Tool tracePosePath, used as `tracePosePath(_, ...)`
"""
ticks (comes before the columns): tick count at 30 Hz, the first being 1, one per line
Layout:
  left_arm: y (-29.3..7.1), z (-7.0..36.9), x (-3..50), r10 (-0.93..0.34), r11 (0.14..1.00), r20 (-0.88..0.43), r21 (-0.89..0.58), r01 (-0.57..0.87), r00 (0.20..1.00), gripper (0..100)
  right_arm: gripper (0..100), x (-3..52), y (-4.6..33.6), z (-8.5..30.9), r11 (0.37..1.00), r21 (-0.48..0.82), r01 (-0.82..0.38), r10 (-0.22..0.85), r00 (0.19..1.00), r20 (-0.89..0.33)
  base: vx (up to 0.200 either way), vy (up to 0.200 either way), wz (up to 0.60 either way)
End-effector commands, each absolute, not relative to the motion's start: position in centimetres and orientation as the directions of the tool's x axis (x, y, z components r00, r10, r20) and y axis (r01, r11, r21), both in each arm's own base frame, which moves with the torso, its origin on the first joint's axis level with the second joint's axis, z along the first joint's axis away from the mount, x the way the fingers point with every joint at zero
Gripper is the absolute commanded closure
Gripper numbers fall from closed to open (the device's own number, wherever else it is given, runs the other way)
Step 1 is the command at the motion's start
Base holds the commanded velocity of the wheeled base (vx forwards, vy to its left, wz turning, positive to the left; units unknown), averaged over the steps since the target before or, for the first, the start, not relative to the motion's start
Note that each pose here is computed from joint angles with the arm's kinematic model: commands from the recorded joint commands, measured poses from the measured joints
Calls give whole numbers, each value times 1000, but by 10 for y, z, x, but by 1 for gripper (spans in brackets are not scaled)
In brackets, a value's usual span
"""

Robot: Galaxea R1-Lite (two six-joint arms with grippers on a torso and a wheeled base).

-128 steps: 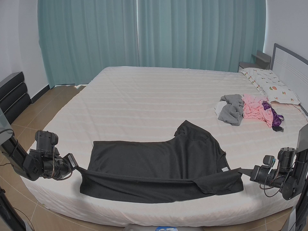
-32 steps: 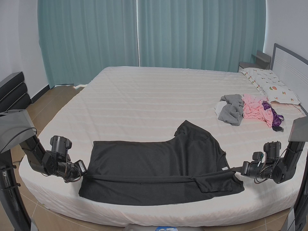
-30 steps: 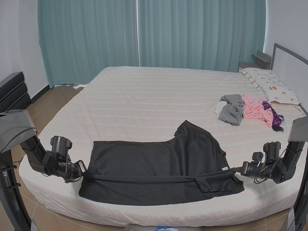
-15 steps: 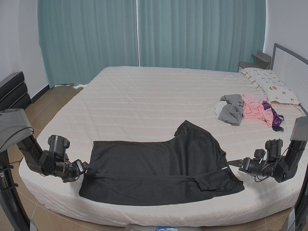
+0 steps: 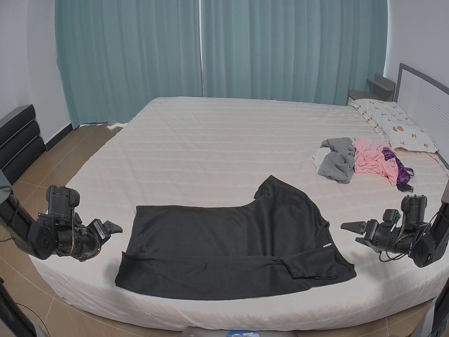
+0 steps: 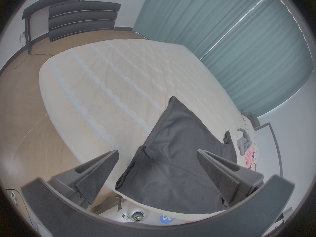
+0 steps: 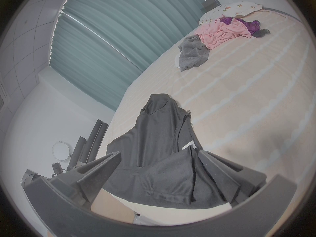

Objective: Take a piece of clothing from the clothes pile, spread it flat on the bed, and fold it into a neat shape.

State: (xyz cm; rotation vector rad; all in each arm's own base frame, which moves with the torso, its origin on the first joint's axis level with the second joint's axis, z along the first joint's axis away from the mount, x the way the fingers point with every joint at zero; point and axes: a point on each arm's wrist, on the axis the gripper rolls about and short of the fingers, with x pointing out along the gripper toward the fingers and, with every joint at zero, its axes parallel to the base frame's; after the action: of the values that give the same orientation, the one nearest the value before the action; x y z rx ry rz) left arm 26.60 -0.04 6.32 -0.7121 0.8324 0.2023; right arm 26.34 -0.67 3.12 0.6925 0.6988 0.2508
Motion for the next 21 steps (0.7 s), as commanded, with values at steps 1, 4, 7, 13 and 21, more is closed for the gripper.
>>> tracePosePath(1,-1,79,253,-110,754,-699,-522,-399,706,0,0,257,-4,39,750,661,-4,438,753,-492,0,0,0)
tracePosePath(4,-1,79,253,-110,752,-697,-525,-399,708,0,0,257,-3,38,750,661,-7,441,750,-493,0,0,0)
tracePosePath(7,-1,79,253,-113,751,-697,-526,-398,708,0,0,257,-2,38,750,661,-9,444,749,-493,0,0,0)
tracePosePath(13,-2,78,252,-121,754,-702,-525,-395,702,0,0,257,1,38,750,661,-16,450,744,-493,100,0,0)
tracePosePath(21,-2,75,252,-121,753,-711,-520,-403,692,0,0,257,1,36,750,661,-10,450,740,-500,0,0,0)
